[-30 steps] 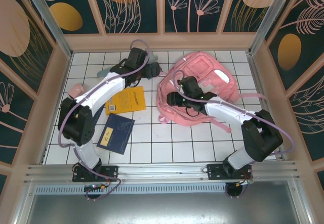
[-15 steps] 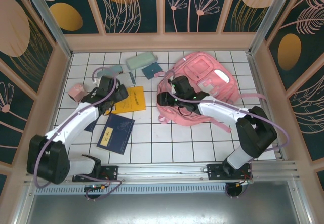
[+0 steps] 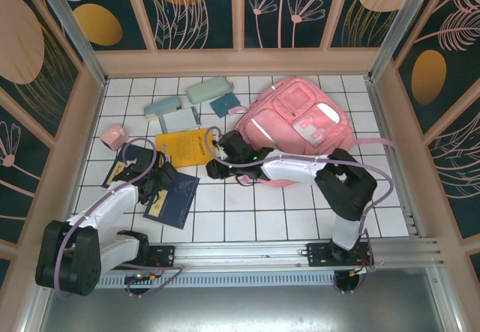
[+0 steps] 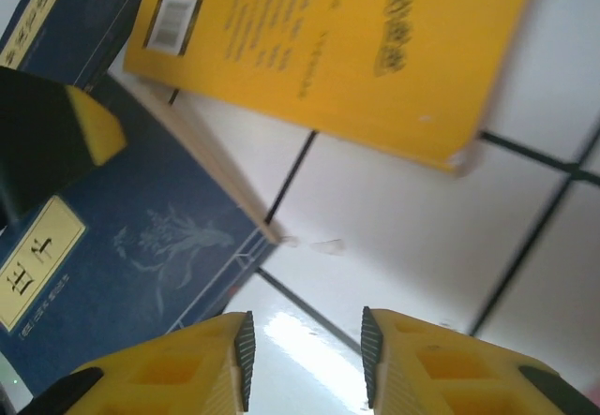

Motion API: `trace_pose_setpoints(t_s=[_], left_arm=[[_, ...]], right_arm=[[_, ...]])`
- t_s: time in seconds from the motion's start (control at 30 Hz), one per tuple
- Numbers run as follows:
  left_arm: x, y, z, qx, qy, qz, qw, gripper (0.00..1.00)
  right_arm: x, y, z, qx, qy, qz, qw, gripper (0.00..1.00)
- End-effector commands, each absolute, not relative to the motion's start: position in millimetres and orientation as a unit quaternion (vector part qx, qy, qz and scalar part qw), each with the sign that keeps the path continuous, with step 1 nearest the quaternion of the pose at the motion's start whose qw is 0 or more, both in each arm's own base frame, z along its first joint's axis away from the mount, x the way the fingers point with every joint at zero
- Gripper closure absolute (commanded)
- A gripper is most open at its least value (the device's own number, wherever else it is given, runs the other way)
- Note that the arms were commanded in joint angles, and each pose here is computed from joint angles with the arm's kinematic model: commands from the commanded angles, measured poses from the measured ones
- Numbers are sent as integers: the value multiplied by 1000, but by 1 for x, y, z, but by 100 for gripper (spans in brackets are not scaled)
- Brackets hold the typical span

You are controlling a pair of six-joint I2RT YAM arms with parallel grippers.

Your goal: Pack the student bag

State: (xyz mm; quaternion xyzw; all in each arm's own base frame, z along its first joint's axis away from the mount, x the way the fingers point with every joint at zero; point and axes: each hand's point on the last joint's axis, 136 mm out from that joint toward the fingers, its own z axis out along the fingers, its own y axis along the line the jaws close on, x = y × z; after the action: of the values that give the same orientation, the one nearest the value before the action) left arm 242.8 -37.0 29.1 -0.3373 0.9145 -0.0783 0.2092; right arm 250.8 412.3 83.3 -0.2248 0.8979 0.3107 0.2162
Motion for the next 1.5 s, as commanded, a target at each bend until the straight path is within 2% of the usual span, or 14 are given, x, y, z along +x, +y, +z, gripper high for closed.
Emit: trace_pose_setpoints(t_s=[0.0, 0.07, 0.17, 0.4, 0.53, 0.63, 0.77, 0.93, 1.2, 1.3, 1.47], left_arm=[[234, -42, 16, -353, 912, -95, 187, 2], [228, -48, 9, -355, 911, -113, 176, 2], [226, -71, 5, -362, 898, -190, 164, 5], [233, -105, 25, -411, 829, -342, 166, 10], [240, -115, 43, -417, 806, -378, 181, 11], [245, -128, 53, -409, 802, -395, 181, 11], [247, -118, 52, -381, 844, -328, 189, 8], [245, -111, 47, -376, 857, -298, 190, 7], [228, -97, 24, -354, 891, -227, 168, 7], [224, -88, 21, -343, 903, -195, 171, 7], [223, -87, 20, -338, 906, -191, 170, 7]], right_arm=[[239, 438, 82, -254, 886, 331, 204, 62], [231, 447, 73, -264, 885, 333, 189, 64], [226, 451, 50, -266, 895, 319, 163, 69], [259, 429, 33, -216, 920, 279, 172, 70], [280, 418, 34, -197, 923, 278, 178, 72], [296, 411, 37, -193, 925, 271, 181, 78], [294, 408, 46, -214, 921, 269, 183, 78], [252, 412, 43, -253, 911, 278, 169, 83], [214, 406, 49, -275, 905, 272, 176, 83], [217, 402, 45, -271, 910, 254, 183, 83], [219, 406, 76, -283, 894, 268, 219, 83]])
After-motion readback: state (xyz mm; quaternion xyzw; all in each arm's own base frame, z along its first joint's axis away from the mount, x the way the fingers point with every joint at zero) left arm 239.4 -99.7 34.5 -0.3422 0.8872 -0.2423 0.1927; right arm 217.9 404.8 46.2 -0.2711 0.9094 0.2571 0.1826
